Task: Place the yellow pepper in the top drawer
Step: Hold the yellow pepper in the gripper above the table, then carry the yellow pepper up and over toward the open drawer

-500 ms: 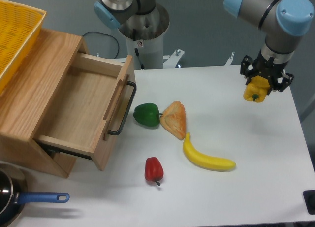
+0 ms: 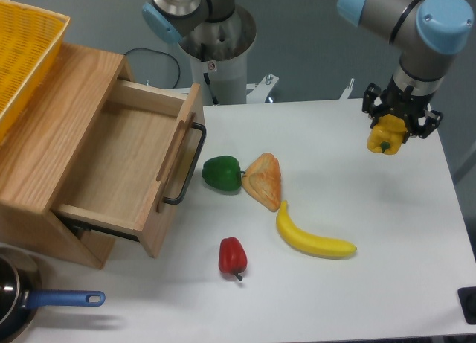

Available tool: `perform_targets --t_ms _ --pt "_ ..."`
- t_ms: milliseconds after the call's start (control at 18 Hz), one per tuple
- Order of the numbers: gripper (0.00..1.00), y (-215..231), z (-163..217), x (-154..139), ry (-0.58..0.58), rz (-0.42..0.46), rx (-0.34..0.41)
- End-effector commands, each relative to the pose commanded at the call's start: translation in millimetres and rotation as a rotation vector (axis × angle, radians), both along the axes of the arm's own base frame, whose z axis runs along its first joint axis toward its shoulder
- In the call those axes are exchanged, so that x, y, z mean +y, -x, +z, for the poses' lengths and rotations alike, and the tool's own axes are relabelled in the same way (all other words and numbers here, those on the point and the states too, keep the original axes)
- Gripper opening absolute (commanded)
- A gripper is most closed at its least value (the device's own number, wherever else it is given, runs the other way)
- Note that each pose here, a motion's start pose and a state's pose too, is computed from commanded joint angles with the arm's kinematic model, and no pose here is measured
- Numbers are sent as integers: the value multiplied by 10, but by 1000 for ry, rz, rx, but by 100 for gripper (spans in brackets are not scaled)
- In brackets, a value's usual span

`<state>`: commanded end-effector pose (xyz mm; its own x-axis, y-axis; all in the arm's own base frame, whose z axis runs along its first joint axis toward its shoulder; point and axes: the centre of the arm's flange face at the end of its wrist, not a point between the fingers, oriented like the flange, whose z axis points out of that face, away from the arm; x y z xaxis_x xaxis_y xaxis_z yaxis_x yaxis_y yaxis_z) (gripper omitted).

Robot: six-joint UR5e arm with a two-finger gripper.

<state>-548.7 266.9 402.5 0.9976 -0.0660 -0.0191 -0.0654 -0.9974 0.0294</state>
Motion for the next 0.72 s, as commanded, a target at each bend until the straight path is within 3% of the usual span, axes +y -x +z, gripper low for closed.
perform_targets --t_ms 278,722 --pt "38 -248 214 -33 -4 8 -62" --pt "38 -852 722 3 -135 77 -132"
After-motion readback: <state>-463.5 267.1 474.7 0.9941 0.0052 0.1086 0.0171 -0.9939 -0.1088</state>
